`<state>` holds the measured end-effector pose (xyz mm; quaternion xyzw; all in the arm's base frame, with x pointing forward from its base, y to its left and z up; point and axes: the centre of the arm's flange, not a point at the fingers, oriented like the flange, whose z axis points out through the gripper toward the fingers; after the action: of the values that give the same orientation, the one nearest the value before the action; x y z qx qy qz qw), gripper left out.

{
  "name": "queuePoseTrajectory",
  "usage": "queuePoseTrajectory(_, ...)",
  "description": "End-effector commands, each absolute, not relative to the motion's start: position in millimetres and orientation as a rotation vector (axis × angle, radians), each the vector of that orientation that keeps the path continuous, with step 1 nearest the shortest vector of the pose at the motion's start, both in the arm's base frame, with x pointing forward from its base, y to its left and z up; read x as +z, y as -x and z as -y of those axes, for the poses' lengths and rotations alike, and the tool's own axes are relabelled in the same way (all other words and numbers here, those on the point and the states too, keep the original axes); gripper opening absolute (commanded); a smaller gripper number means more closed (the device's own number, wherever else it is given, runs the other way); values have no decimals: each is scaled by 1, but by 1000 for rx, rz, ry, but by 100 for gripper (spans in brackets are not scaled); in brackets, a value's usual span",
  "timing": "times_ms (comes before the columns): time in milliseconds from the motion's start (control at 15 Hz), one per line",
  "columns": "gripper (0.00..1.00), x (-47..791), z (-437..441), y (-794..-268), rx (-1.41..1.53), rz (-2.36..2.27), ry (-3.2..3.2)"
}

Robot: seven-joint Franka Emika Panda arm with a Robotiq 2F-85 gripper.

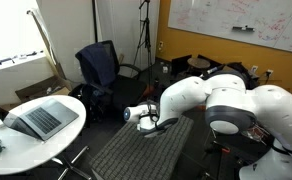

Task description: Pick the marker and put it in the cup

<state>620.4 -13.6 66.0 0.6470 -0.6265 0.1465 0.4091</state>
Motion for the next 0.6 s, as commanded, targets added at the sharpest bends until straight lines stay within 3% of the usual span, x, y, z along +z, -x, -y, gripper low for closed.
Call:
queuePoseTrajectory(0, 5, 52, 14, -635, 404, 1566, -1620)
queuePoseTrajectory(533, 5, 32, 14, -644, 412, 1537, -1632)
